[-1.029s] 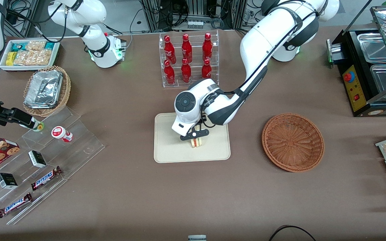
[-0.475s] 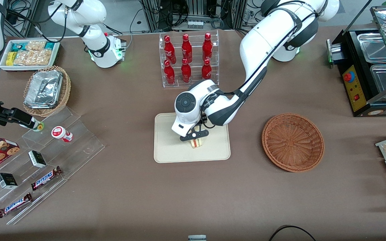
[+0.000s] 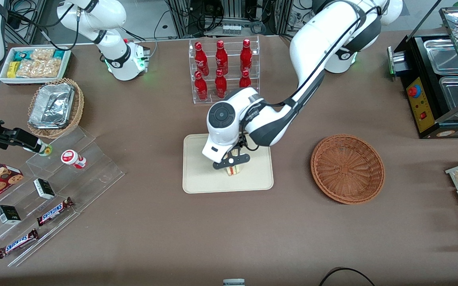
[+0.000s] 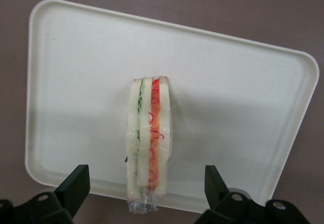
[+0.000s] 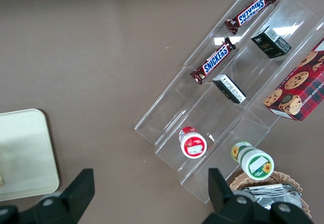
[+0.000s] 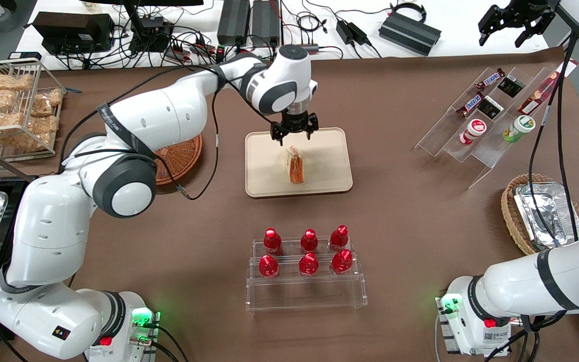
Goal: Place sandwich from basket to tray
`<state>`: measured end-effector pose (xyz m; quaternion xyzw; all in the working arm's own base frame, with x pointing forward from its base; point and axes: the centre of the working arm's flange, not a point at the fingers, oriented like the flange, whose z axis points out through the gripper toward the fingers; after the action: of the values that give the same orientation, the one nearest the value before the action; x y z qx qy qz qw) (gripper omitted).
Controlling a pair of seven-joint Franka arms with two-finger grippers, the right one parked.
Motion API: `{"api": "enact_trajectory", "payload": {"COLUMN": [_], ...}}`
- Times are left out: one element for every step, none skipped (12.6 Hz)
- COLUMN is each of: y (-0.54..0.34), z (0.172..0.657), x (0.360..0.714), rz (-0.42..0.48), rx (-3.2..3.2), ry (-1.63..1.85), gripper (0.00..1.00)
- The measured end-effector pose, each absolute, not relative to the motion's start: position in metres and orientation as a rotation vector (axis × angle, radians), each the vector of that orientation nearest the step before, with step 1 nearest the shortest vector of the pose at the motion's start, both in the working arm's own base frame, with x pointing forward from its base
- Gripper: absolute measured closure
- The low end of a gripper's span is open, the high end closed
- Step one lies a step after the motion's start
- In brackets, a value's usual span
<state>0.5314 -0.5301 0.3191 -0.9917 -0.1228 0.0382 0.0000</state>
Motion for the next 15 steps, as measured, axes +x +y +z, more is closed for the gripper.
{"api": "enact_trajectory", "payload": {"y": [-0.522,-0.513,-0.499,-0.485,-0.471,-0.452,-0.429,-0.406,-0.385,-0.364,-0.345,-0.330,-0.318,-0.308,-0.301], "z": [0.330,0.341,0.350,0.360,0.371,0.384,0.397,0.408,0.416,0.420,0.424,0.428,0.432,0.436,0.440], "x": [0.538,0.546,0.554,0.561,0.566,0.574,0.585,0.596,0.603,0.607,0.610,0.612,0.612,0.611,0.610], "rz": [0.106,0.093,0.093,0.105,0.118,0.127,0.131,0.134,0.140,0.148,0.159,0.174,0.185,0.188,0.190], "rx": [-3.117,-3.122,-3.115,-3.093,-3.065,-3.044,-3.036,-3.042,-3.047,-3.049,-3.050,-3.058,-3.064,-3.064,-3.063], "ry": [-0.393,-0.378,-0.362,-0.368,-0.391,-0.418,-0.415,-0.387,-0.355,-0.316,-0.276,-0.250,-0.240,-0.233,-0.224], "gripper": [0.00,0.00,0.00,0.00,0.00,0.00,0.00,0.00,0.00,0.00,0.00,0.00,0.00,0.00,0.00]}}
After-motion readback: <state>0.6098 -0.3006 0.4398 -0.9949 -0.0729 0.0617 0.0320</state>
